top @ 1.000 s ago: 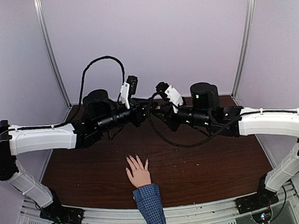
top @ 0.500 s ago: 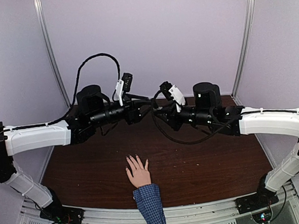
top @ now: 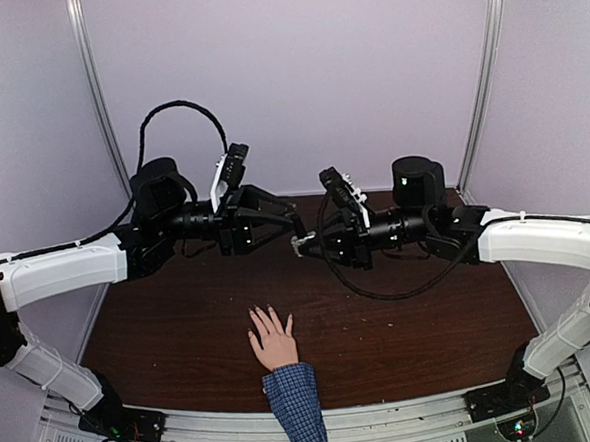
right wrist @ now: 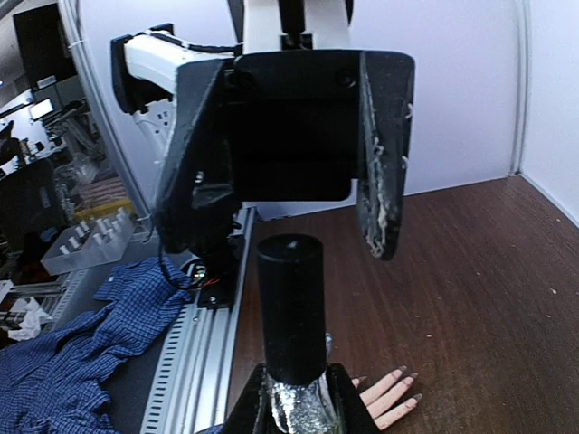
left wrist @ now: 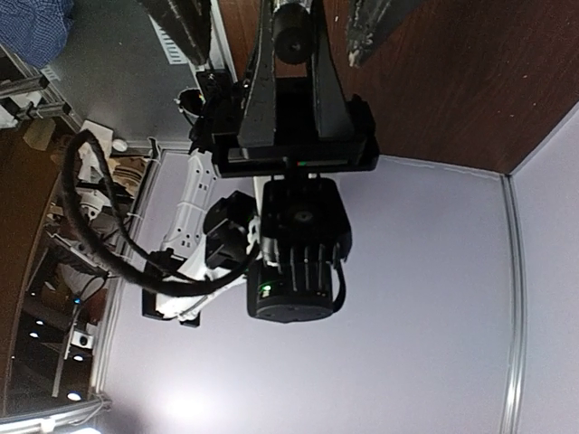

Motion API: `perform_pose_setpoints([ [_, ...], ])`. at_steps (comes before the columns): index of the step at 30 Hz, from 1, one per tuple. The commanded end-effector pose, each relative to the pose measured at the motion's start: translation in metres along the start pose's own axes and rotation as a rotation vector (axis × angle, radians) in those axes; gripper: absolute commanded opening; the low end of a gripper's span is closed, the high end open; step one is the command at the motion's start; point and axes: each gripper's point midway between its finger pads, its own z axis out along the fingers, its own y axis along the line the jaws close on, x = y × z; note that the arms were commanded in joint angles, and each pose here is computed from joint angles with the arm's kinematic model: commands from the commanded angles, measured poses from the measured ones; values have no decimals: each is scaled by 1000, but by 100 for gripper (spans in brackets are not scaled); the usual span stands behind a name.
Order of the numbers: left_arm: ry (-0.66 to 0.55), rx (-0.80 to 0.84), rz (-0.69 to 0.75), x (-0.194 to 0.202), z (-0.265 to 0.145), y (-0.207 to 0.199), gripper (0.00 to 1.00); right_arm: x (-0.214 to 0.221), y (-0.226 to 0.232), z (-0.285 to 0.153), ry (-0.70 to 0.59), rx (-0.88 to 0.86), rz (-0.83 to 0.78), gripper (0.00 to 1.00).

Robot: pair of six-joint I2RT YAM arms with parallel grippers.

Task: Paint the nails
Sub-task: Unscrew the cap of the nail polish bottle.

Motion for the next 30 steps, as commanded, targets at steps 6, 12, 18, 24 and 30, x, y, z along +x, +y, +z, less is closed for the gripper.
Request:
perform_pose_setpoints([
  [6, -70, 222, 85, -22, 0, -35, 40, -32, 51, -6, -58, -310, 0, 0],
  [12, -75, 282, 68, -22, 7, -41, 35, -33, 55, -4, -56, -359, 23, 0],
  [18, -78, 327, 59, -24, 10, -47, 22, -30, 56, -1, -47, -382, 39, 0],
  [24, -88, 350, 52, -26, 10, -50, 4, -32, 57, -1, -50, -386, 41, 0],
  [30, -100, 331, 43, -30, 10, -48, 0, -35, 49, -1, -60, -340, 42, 0],
])
